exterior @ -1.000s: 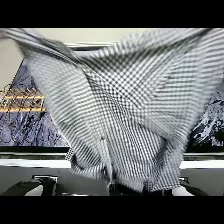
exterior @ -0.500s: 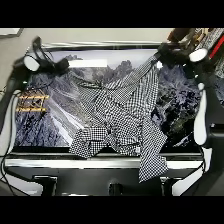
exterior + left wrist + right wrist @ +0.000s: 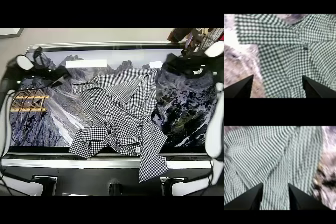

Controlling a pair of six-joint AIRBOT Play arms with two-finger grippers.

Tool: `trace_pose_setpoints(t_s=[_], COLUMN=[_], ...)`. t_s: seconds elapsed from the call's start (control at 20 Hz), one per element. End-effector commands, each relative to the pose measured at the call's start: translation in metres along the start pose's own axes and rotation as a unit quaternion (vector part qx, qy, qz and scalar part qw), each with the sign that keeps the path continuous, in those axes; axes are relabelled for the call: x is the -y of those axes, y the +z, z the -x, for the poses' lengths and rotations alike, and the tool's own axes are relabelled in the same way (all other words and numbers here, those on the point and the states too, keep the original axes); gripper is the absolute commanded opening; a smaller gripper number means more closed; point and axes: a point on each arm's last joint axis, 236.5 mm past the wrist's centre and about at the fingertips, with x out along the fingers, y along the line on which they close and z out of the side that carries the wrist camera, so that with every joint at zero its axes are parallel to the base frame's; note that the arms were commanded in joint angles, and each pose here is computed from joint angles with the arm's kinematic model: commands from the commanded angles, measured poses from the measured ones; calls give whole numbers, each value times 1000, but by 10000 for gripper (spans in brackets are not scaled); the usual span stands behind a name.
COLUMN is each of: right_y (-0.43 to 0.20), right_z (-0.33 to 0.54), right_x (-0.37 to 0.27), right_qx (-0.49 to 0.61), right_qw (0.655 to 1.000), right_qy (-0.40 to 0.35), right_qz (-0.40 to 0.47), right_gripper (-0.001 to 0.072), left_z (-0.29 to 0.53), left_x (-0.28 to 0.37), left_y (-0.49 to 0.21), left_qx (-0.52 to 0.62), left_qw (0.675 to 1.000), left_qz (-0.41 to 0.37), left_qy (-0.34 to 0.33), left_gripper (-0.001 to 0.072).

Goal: Fold the clothes and pants, and hang the long-sleeved shirts on hangers.

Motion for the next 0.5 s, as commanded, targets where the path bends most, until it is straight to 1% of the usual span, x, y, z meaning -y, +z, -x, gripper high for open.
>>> trace_pose_setpoints(t_s=[0.0,0.05,0.1,0.25,0.35,0.45], right_y=[-79,-110,-145,-242,-305,-341], right_z=[49,48,45,25,13,-1], right_x=[2,-7,-17,-45,-44,-40], right_qx=[-69,-91,-115,-175,-225,-239], right_qw=[996,995,992,980,964,957], right_qy=[-42,-37,-30,-14,-37,-55], right_qz=[23,26,38,97,137,155], right_gripper=[410,426,428,435,435,435], left_z=[42,44,45,44,42,42], left_x=[-24,-25,-26,-22,-18,-15], left_y=[-40,-60,-81,-148,-185,-214], left_qx=[-15,-24,-32,-57,-73,-89], left_qw=[998,998,998,996,995,993], left_qz=[-28,-29,-31,-55,-63,-78], left_qy=[46,47,47,40,35,31], left_gripper=[711,711,711,711,711,711])
